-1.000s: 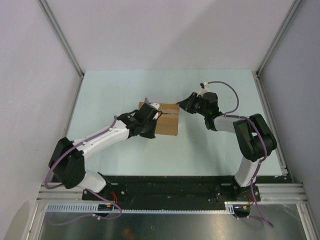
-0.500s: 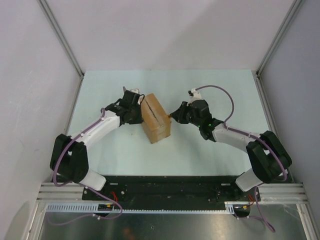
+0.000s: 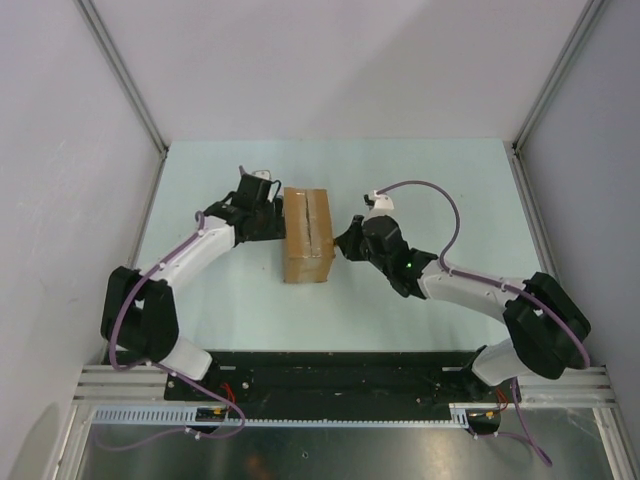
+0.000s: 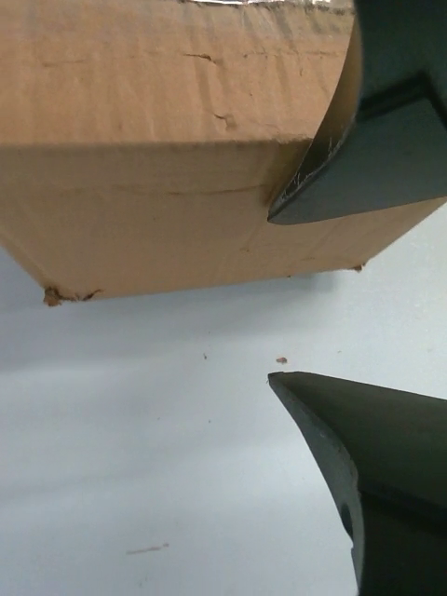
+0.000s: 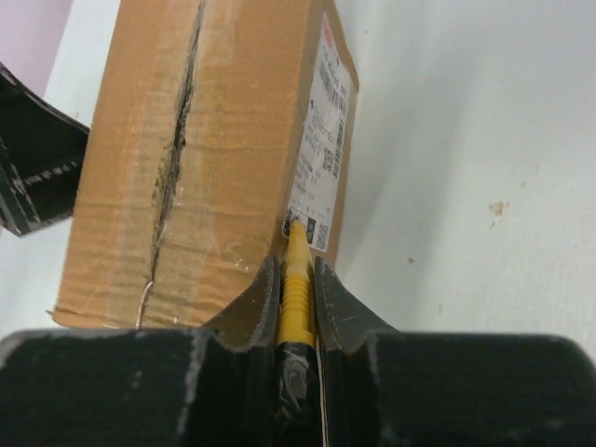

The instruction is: Unpack the express box

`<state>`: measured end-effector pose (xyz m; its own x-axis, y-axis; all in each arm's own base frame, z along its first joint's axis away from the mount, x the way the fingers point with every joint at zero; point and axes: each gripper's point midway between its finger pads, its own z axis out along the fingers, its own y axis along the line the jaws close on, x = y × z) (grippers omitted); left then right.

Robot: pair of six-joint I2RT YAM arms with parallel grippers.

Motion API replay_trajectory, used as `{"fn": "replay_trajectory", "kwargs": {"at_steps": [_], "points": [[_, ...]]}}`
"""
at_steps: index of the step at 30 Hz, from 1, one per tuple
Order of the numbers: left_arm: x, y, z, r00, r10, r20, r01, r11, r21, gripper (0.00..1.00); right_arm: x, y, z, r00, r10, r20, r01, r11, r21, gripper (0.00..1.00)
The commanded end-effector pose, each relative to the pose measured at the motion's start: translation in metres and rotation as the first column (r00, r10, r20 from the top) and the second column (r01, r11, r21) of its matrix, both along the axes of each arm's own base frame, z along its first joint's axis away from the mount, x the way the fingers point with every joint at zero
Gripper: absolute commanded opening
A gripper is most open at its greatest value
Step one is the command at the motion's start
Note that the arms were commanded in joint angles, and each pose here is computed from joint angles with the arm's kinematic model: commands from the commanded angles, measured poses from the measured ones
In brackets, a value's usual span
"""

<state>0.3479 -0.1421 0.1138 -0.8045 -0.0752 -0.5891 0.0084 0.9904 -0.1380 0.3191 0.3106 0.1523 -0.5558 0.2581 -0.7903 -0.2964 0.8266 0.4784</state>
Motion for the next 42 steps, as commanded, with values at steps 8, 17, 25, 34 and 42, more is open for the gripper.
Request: {"fn": "replay_trajectory", "kwargs": {"at_steps": [8,17,25,34,42], "points": [[0.009,0.012,0.079,0.966,0.049,0.255,-0.037,0.998,-0.05,0.77,-0.023,-0.004,0.033,0.999,-0.039,0.014,0.038,0.998,0.044,0.0],[0.001,-0.018,0.045,0.981,-0.142,0.135,0.152,0.986,-0.068,0.74,-0.025,-0.002,0.033,0.999,-0.041,0.018,0.04,0.998,0.042,0.0],[-0.007,-0.025,0.02,0.983,-0.174,0.062,0.177,0.982,-0.061,0.73,-0.026,-0.001,0.03,0.999,-0.042,0.013,0.041,0.999,0.035,0.0],[-0.015,-0.025,0.005,0.982,-0.186,0.018,0.186,0.982,-0.011,0.73,-0.027,0.0,0.028,0.999,-0.042,0.01,0.042,0.999,0.032,0.0],[-0.014,-0.033,0.015,0.971,-0.232,0.053,0.228,0.971,0.069,0.82,-0.026,0.001,0.027,0.999,-0.04,0.011,0.04,0.999,0.033,0.0]]}}
